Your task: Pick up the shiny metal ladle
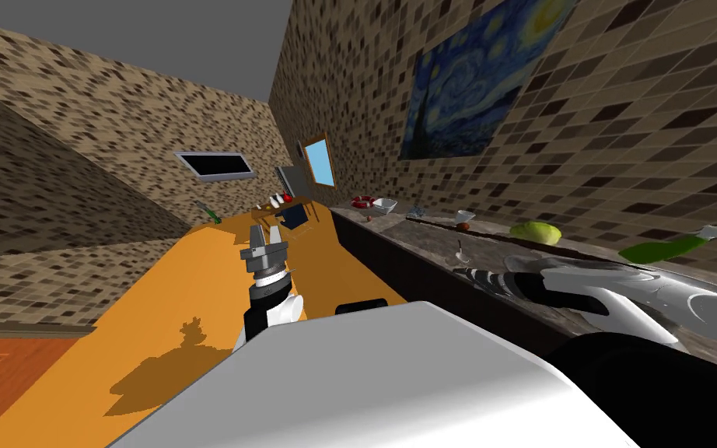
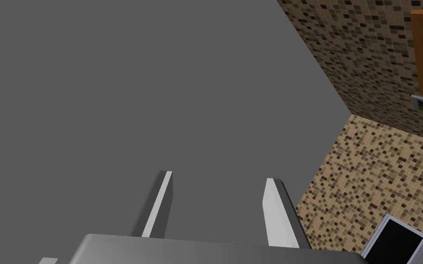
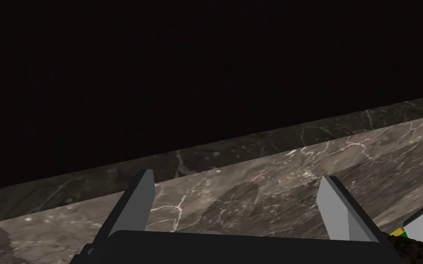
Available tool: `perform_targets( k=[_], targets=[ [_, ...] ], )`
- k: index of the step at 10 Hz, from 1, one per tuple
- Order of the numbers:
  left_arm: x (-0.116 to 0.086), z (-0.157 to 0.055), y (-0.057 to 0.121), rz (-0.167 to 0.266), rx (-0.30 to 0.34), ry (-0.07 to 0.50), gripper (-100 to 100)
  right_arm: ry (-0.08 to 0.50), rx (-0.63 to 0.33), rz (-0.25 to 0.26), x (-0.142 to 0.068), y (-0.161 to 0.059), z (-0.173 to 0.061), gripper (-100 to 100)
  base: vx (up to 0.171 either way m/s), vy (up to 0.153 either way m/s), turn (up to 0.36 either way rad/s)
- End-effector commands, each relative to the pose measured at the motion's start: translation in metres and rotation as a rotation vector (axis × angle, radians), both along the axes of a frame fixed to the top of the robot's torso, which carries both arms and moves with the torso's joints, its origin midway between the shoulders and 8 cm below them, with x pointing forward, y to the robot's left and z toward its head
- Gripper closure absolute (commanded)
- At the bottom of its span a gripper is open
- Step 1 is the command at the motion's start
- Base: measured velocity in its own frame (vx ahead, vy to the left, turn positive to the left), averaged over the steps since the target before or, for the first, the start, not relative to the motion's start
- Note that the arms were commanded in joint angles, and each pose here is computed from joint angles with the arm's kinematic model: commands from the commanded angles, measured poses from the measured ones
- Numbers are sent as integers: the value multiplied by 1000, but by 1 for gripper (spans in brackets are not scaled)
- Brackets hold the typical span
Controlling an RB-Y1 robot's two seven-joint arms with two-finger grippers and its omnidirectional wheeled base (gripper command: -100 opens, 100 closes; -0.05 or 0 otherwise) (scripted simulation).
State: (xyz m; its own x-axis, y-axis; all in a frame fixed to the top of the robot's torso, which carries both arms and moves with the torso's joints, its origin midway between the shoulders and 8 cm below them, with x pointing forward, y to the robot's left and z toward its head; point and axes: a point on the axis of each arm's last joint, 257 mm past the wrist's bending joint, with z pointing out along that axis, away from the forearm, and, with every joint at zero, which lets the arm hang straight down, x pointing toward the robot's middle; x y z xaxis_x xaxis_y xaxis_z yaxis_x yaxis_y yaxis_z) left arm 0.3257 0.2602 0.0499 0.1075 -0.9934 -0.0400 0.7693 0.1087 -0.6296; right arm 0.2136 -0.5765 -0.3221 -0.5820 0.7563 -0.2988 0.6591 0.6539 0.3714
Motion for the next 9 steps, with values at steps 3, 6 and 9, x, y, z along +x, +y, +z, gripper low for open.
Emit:
perform_targets(
  k=[3, 6, 9],
  targets=[
    [0, 0, 0, 0, 0, 0, 0, 52, -82, -90, -12, -45, 10, -100, 70, -130, 199],
    [0, 0, 0, 0, 0, 0, 0, 83, -127, -154, -24, -71, 15, -100, 81, -166, 223],
    [0, 0, 0, 0, 0, 0, 0, 97, -142, -184, -31, -81, 16, -100, 13, -31, 45]
  ],
)
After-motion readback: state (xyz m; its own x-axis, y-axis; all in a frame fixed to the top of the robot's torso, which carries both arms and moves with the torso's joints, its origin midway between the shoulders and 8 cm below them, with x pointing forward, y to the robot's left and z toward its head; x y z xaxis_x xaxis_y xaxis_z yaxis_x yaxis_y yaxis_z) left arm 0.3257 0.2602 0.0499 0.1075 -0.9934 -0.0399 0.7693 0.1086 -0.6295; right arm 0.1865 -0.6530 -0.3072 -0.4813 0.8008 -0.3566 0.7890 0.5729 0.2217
